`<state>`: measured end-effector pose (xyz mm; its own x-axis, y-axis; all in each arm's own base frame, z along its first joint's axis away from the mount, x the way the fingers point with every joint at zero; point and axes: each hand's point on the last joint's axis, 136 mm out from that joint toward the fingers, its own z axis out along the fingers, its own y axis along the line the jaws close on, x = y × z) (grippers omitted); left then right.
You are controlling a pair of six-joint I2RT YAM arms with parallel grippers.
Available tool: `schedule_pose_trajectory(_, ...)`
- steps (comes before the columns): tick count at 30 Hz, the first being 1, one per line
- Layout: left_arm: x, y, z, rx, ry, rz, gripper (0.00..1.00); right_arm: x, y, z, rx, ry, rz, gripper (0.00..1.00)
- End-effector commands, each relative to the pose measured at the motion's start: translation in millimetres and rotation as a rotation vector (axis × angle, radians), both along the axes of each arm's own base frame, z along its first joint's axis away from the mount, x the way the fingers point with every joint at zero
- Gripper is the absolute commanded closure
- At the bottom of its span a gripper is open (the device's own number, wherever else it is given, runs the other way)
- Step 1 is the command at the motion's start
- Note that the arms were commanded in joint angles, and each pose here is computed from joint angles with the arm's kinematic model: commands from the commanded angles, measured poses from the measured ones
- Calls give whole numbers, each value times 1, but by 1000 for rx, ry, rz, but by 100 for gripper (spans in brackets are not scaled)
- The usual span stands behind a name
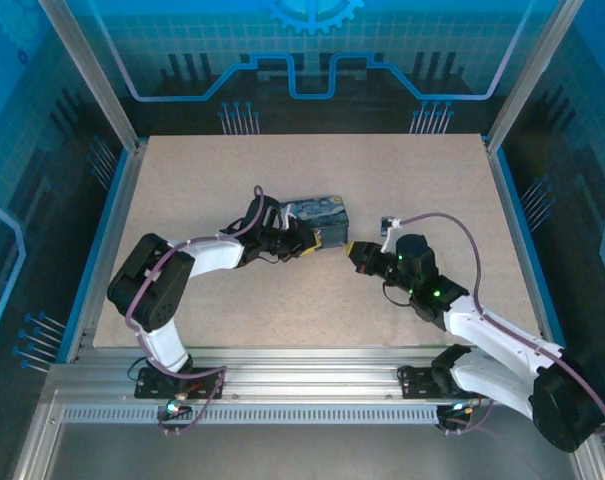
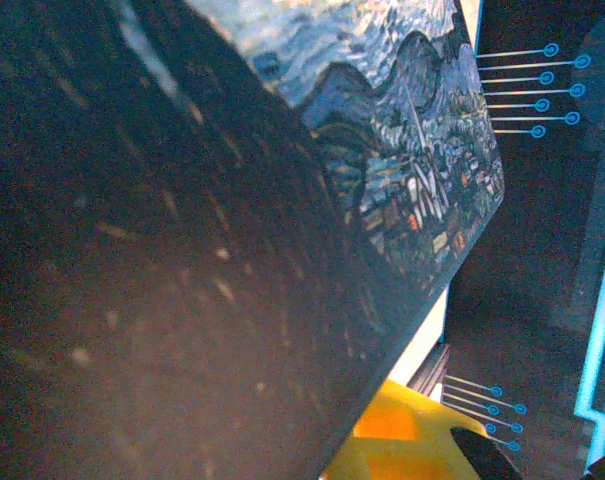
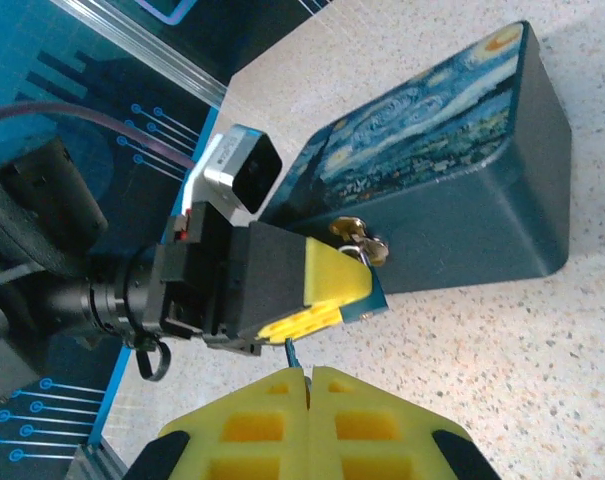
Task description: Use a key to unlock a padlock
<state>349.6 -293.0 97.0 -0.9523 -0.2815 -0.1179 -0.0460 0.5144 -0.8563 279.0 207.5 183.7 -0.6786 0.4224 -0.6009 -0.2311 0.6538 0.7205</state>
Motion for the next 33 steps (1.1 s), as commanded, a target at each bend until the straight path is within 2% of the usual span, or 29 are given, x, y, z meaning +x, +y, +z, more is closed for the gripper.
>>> schedule_pose_trajectory(1, 1, -2, 6, -40, -8, -17, 100, 13, -3, 20, 54, -19, -37, 100)
schedule_pose_trajectory(7, 0, -2, 6, -44, -6, -18, 100, 28, -16, 9, 159, 58, -116, 100)
schedule_pose_trajectory(13, 1, -2, 8, -54, -9, -14, 100, 26, -20, -31, 225, 122, -169, 100)
schedule_pose_trajectory(27, 2, -3, 10, -74, -10, -10, 100, 18, 19, -75, 337, 195, -189, 100)
schedule_pose_trajectory(33, 2, -4, 8, -78, -4, -7, 100, 22, 36, -78, 396, 194, -185, 100)
